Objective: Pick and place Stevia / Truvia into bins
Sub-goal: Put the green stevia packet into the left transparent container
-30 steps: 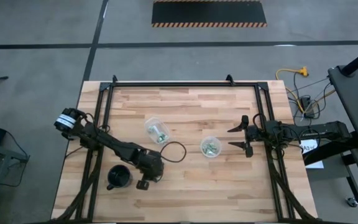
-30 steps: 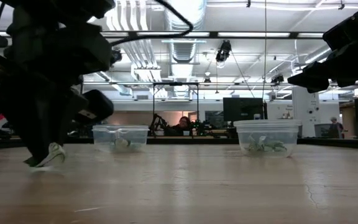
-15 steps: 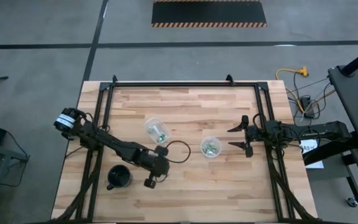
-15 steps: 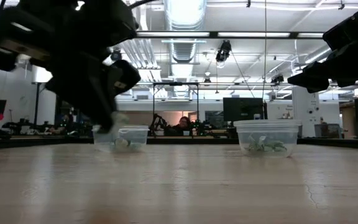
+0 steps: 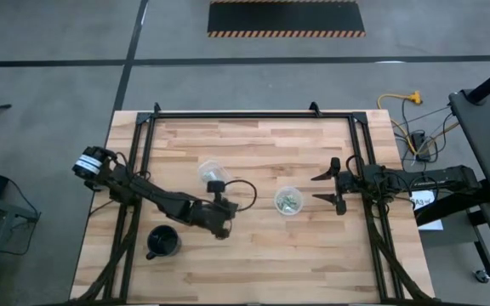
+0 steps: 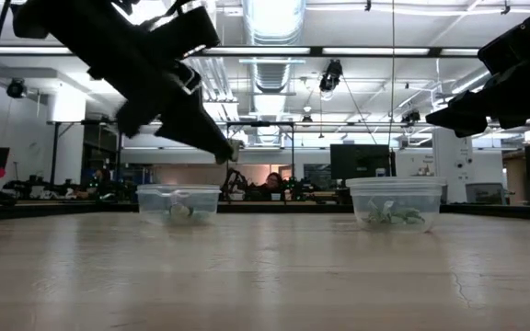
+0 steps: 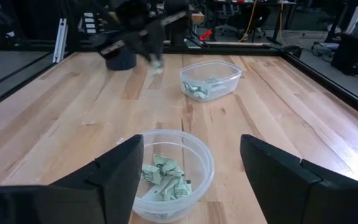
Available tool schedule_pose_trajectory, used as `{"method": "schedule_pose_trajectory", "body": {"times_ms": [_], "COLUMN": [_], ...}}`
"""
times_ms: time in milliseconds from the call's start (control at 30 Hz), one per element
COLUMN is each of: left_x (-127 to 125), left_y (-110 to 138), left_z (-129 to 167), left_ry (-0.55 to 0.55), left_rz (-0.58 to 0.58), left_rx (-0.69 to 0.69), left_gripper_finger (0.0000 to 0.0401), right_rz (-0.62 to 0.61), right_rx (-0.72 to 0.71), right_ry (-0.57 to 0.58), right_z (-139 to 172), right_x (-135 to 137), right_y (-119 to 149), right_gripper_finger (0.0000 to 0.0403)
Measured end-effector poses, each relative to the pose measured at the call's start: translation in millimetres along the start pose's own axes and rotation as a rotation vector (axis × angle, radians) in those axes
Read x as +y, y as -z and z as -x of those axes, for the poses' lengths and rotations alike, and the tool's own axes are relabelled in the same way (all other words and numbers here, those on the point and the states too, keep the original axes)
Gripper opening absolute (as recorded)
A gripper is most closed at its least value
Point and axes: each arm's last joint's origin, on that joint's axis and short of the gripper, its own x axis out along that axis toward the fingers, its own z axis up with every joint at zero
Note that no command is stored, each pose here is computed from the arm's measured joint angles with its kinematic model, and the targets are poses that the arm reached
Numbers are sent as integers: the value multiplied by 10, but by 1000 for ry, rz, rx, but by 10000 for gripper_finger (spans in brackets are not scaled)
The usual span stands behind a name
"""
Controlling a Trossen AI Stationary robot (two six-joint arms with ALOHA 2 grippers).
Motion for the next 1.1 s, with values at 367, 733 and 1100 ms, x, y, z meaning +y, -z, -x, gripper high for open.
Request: {"method": "schedule_pose_trajectory", "body": {"times_ms": [367, 733, 1100], "left_x": [130, 187, 195], "left_y": [132, 252, 258], "left_z": [29, 49, 50], "left_ry": [-402, -478, -490], "left_rz": [86, -4, -13], "left_rx": [37, 120, 123], "left_gripper_finger": [0, 0, 42], "right_rz": [2, 1, 1], "right_rx": [0, 0, 0], "right_ry": [-1, -1, 0], "right_z": [0, 0, 0], "right_x": [0, 1, 0], "right_y": [0, -1, 0], "right_gripper_finger": [253, 260, 258]}}
